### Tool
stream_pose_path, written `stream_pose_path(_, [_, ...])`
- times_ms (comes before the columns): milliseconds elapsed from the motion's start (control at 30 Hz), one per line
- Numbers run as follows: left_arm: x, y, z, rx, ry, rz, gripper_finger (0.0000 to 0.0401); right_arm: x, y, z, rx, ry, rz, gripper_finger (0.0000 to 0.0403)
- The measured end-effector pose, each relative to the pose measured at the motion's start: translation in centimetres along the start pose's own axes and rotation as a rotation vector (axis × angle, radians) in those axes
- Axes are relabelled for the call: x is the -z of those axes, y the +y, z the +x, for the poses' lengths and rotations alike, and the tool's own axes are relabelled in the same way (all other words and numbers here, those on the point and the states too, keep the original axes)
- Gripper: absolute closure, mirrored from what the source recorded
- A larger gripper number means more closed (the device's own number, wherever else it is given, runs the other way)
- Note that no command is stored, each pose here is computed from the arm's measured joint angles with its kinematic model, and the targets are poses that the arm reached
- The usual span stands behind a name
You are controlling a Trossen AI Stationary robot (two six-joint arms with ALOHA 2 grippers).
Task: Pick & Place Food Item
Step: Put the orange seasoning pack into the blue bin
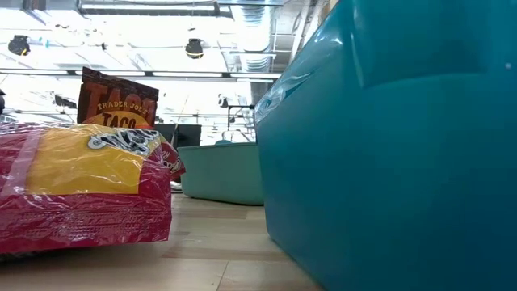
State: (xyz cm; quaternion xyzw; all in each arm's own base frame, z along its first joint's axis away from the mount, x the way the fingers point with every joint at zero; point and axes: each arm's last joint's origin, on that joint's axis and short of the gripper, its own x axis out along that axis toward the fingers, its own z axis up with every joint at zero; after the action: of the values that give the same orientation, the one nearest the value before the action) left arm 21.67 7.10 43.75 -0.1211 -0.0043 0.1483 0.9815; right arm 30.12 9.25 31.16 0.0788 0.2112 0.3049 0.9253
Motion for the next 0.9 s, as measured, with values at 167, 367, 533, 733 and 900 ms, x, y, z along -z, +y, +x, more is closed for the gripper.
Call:
stream_pose_path(167, [0.0, 0.0, 0.0, 0.000, 0.000, 0.000, 0.0178, 0.0, -0.9, 0.0, 0.021, 0.001, 0.042, 0.0023])
stream_pose_path(367, [0.0, 0.0, 0.0, 0.000, 0.000, 0.000, 0.0178, 0.0, -1.4, -0.2, 0.023, -0.001, 0.096, 0.0023])
stream_pose_path(533, [0.0, 0.0, 0.0, 0.000, 0.000, 0.000, 0.0178, 0.0, -1.5, -0.3, 0.024, 0.000, 0.063, 0.0023])
stream_pose_path(733, [0.0, 0.0, 0.0, 0.000, 0.000, 0.000, 0.0178, 0.0, -1.5, -0.3, 0.026, 0.003, -0.033, 0.0023])
stream_pose_path(900, [0.0, 0.0, 0.0, 0.001, 0.000, 0.000, 0.0178, 0.0, -1.5, -0.3, 0.026, 0.001, -0.049, 0.0023])
